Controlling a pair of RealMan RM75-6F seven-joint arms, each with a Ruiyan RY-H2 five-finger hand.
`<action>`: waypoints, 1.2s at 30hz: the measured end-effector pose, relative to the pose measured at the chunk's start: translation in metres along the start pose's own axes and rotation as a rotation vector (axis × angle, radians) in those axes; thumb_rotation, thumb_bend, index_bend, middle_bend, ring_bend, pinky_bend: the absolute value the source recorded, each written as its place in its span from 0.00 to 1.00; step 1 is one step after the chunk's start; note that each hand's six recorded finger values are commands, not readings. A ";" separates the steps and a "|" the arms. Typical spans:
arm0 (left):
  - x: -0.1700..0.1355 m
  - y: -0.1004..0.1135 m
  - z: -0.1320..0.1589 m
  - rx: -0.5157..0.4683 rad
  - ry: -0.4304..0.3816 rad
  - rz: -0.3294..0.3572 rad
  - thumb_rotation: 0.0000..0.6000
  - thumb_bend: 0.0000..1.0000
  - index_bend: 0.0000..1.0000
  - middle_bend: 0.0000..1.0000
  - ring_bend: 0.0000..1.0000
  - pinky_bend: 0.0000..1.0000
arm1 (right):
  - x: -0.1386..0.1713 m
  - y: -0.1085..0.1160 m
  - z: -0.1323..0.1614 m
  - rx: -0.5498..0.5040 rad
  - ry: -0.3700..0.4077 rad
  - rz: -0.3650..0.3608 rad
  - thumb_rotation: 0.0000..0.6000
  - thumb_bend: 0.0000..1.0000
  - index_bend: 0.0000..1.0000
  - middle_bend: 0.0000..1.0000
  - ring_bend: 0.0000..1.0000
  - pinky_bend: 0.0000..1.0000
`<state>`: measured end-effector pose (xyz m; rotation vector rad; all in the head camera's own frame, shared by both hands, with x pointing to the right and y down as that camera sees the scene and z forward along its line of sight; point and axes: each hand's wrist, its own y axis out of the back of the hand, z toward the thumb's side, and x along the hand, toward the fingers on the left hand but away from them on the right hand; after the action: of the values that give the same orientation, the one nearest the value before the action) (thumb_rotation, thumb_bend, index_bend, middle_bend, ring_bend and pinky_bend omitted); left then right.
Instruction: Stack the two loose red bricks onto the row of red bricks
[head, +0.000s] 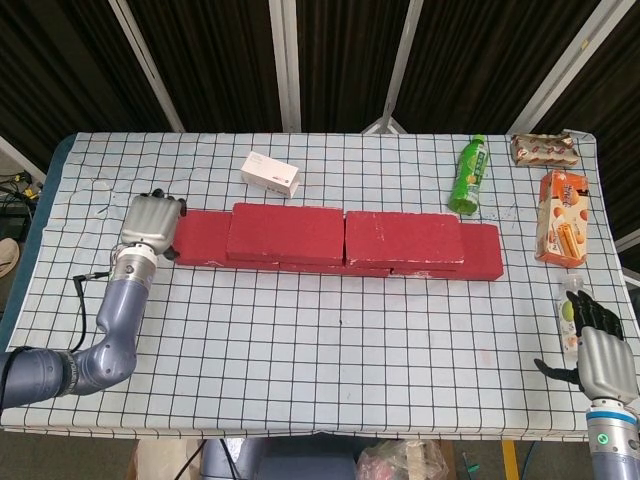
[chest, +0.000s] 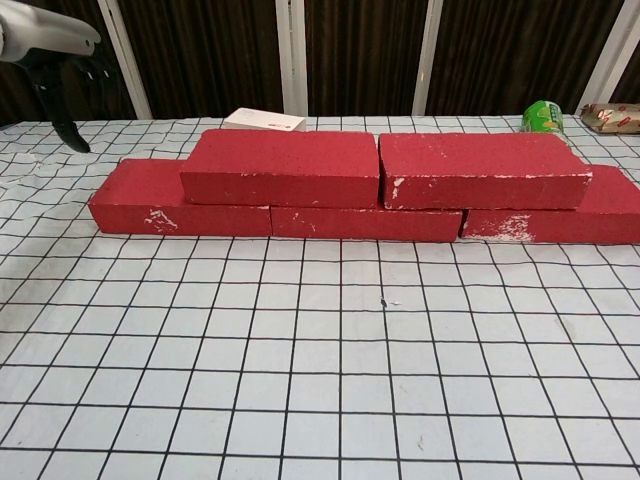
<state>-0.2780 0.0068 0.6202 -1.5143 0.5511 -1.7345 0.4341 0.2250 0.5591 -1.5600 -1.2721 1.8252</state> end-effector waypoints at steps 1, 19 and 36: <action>0.001 -0.003 0.003 0.005 -0.003 -0.006 1.00 0.00 0.31 0.32 0.18 0.29 | 0.000 0.000 0.000 0.000 0.000 0.000 1.00 0.15 0.00 0.00 0.00 0.00; 0.013 -0.037 0.044 0.047 -0.044 -0.054 1.00 0.00 0.29 0.33 0.18 0.29 | -0.001 0.002 -0.004 -0.013 -0.005 -0.001 1.00 0.15 0.00 0.00 0.00 0.00; 0.015 -0.043 0.062 0.050 -0.066 -0.072 1.00 0.00 0.28 0.32 0.18 0.28 | 0.000 0.002 -0.002 -0.007 0.000 0.004 1.00 0.15 0.00 0.00 0.00 0.00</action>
<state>-0.2294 0.0315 0.6747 -1.5674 0.4206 -1.7326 0.4367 0.2249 0.5580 -1.5673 -1.2779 1.8250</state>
